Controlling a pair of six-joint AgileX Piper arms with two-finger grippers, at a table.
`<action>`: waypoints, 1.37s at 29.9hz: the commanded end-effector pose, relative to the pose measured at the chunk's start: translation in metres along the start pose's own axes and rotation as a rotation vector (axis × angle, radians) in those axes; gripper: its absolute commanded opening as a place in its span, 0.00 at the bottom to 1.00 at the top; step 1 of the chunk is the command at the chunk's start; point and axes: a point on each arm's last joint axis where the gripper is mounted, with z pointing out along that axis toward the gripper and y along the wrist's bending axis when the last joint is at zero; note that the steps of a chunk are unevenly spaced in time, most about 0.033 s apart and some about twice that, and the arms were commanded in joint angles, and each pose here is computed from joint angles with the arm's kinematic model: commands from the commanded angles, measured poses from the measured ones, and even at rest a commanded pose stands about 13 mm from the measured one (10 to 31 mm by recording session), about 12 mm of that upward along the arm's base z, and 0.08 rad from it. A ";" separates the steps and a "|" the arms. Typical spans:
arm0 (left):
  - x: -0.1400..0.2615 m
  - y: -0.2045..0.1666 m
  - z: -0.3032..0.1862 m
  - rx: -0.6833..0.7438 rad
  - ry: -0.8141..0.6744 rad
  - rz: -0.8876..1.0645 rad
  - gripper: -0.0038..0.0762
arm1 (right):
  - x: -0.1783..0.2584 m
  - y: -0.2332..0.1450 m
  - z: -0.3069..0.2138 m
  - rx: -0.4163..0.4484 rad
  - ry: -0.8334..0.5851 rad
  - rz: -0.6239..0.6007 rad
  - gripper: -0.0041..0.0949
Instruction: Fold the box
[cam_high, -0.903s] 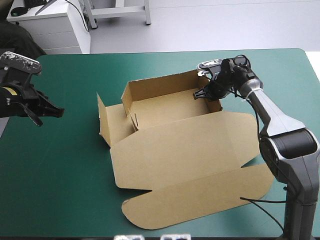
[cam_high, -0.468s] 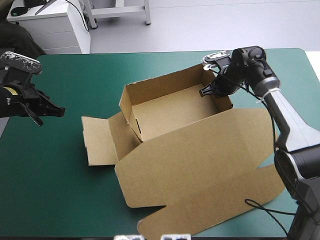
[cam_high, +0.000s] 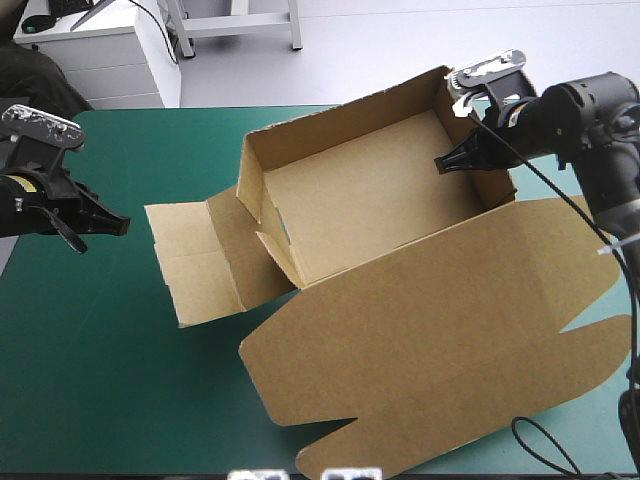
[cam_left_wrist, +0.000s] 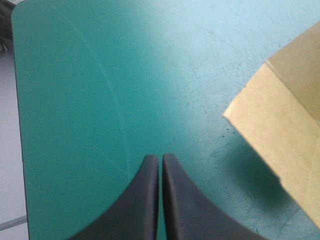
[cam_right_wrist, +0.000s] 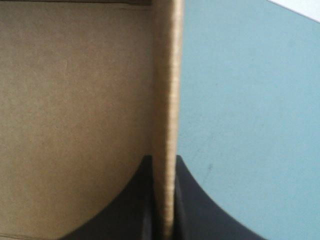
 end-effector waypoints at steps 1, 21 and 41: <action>0.001 -0.001 -0.001 -0.039 -0.095 0.001 0.06 | 0.003 -0.003 -0.053 0.049 -0.129 0.016 0.02; 0.053 -0.034 0.094 0.092 -0.381 -0.154 0.07 | 0.024 -0.016 -0.101 0.067 -0.221 0.087 0.02; 0.037 -0.079 0.109 0.792 -0.376 -0.374 0.07 | 0.025 -0.010 -0.088 -0.009 -0.208 0.091 0.02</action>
